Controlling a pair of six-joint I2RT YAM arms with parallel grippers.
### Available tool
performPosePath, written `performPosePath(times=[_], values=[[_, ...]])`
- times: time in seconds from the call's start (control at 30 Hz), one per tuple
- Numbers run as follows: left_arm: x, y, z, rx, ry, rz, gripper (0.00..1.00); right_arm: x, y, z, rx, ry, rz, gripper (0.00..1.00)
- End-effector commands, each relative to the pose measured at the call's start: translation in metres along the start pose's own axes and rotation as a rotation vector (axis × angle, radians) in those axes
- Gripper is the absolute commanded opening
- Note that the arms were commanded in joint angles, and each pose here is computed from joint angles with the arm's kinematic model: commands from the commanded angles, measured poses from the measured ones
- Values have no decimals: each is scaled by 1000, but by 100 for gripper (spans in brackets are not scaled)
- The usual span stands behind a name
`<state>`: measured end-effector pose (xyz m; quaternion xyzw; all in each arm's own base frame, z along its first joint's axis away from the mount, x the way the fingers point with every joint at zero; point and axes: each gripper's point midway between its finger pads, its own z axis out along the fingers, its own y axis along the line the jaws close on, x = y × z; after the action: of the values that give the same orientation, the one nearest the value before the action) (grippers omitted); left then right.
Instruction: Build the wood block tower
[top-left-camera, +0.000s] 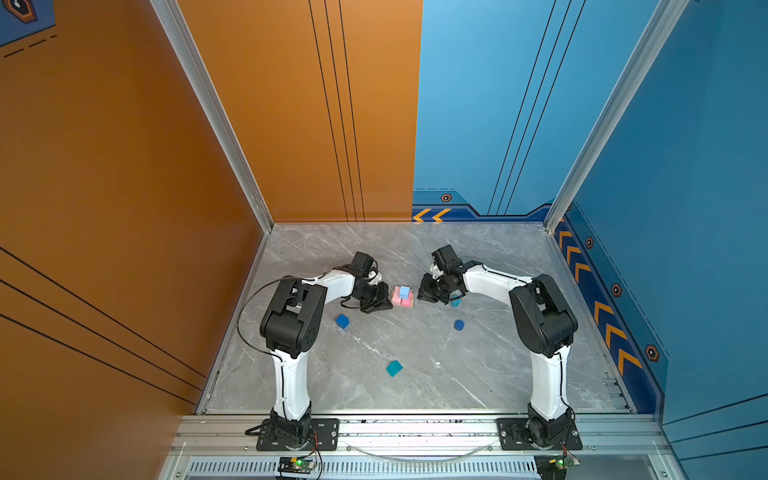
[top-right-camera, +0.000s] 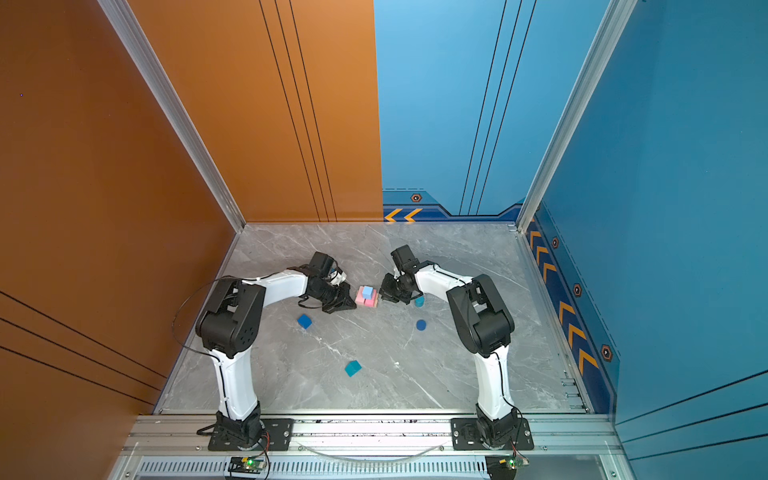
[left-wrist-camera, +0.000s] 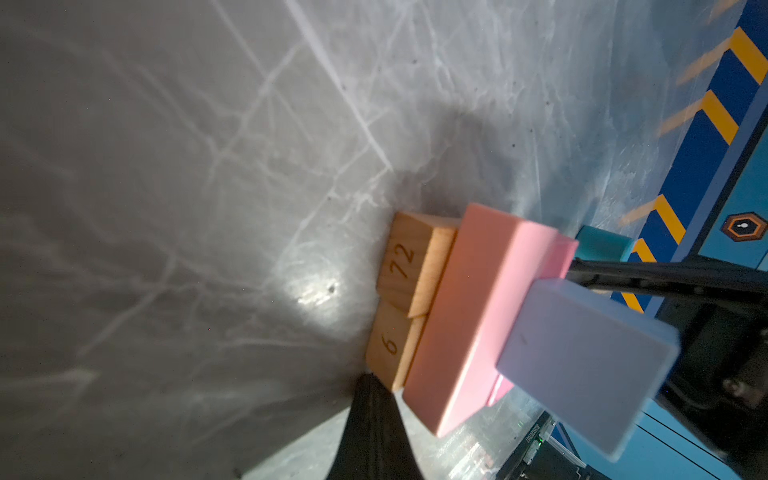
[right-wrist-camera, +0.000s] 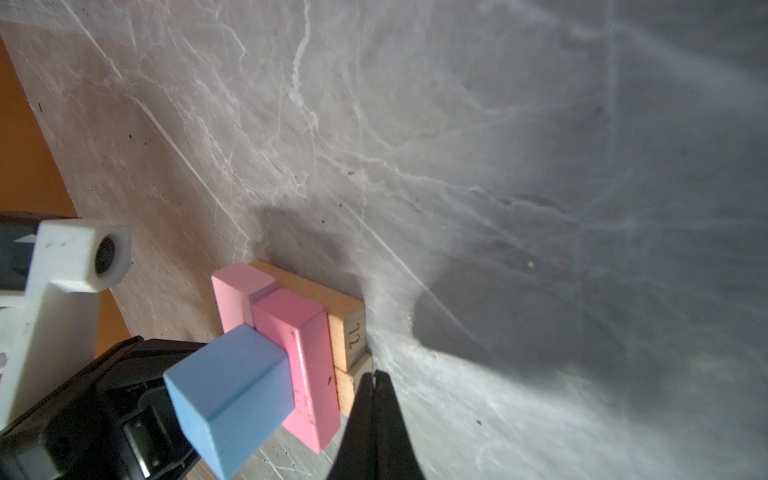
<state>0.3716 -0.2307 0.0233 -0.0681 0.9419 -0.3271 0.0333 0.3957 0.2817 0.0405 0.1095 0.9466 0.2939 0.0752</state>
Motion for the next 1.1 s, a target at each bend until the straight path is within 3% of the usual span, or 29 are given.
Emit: performPosePath(times=[0.0, 0.27, 0.47, 0.77, 1.07], values=[[7, 1, -4, -4, 3, -6, 0, -3, 0, -13, 7, -29, -5, 0], [14, -7, -32, -19, -30, 36, 0, 0, 1, -11, 11, -26, -6, 0], [-4, -12, -52, -19, -96, 48, 0, 5, 3, -7, 14, -16, -9, 0], [-40, -5, -44, -28, -113, 31, 0, 16, 2, -1, 31, 3, -8, 0], [-40, 0, -33, -38, -90, 23, 0, 18, 6, 4, 28, 9, -14, 0]])
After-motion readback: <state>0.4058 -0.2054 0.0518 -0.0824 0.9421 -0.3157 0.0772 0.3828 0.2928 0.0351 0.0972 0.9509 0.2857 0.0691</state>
